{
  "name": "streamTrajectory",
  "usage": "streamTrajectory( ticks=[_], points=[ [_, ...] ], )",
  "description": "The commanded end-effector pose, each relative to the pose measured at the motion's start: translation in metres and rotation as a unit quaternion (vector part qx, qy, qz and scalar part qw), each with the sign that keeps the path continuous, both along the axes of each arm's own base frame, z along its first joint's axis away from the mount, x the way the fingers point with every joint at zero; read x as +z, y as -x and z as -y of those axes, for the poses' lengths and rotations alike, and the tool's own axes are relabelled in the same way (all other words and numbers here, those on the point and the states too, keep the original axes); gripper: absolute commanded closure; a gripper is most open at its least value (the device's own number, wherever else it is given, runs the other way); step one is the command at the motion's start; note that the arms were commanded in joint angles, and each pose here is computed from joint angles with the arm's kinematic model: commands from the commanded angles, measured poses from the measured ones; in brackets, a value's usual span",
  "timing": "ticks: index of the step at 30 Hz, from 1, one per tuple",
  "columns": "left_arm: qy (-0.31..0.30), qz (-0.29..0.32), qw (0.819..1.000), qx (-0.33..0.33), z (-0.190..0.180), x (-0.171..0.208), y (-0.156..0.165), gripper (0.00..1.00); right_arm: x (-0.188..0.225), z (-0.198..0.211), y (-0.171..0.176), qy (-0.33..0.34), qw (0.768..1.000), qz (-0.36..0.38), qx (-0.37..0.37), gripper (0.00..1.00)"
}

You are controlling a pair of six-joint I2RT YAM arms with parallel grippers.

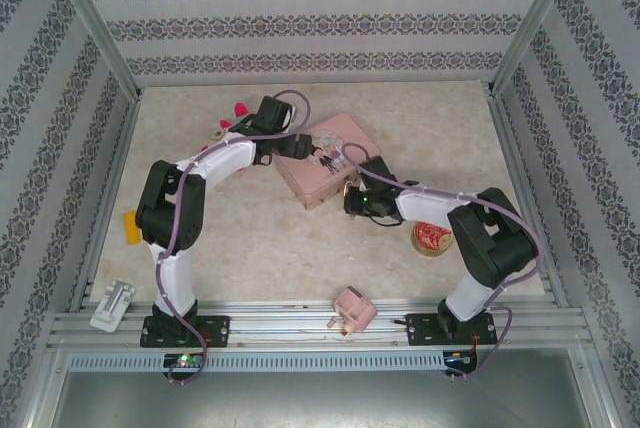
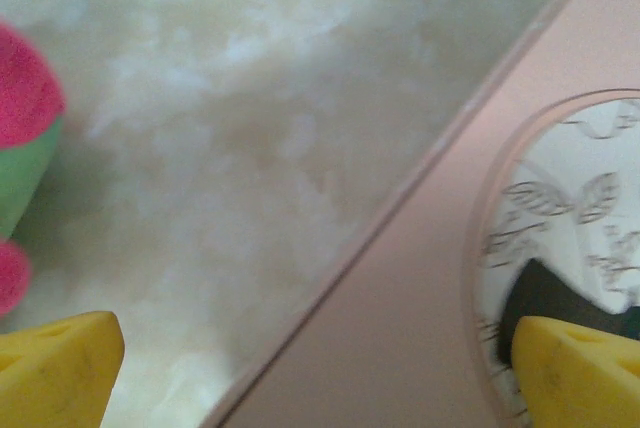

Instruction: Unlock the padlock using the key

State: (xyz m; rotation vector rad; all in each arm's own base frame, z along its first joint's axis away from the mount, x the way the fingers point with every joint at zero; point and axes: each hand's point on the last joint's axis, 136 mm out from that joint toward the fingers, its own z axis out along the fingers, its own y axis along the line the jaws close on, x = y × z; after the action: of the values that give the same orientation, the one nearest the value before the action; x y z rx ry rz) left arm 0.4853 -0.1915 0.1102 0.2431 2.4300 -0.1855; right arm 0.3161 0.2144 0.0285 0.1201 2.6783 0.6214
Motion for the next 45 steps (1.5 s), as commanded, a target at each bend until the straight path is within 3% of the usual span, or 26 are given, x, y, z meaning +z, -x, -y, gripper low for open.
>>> streamTrajectory(
  ticks=[1, 11, 15, 20, 31, 45],
  points=[
    [0.006, 0.025, 0.998, 0.052, -0.009, 0.023, 0.009, 0.01, -0.002, 0.005, 0.022, -0.011, 0.999, -0.025, -0.038, 1.00],
    [-0.036, 0.039, 0.988, 0.146, -0.023, 0.035, 0.064, 0.01, 0.009, 0.003, 0.028, -0.035, 0.998, -0.020, -0.054, 1.00],
    [-0.009, 0.044, 0.988, 0.150, -0.011, 0.040, 0.082, 0.01, 0.008, -0.001, 0.030, -0.037, 0.997, -0.024, -0.056, 1.00],
    [-0.022, 0.027, 0.989, 0.142, -0.002, 0.025, 0.099, 0.01, 0.005, 0.001, 0.032, -0.041, 0.996, -0.029, -0.067, 1.00],
    [-0.045, -0.015, 0.988, 0.147, -0.003, -0.020, 0.118, 0.01, 0.003, 0.012, 0.026, -0.053, 0.994, -0.029, -0.095, 1.00],
    [-0.063, -0.023, 0.986, 0.153, -0.008, -0.028, 0.120, 0.01, 0.008, 0.011, 0.011, -0.111, 0.988, -0.022, -0.107, 1.00]
  ],
)
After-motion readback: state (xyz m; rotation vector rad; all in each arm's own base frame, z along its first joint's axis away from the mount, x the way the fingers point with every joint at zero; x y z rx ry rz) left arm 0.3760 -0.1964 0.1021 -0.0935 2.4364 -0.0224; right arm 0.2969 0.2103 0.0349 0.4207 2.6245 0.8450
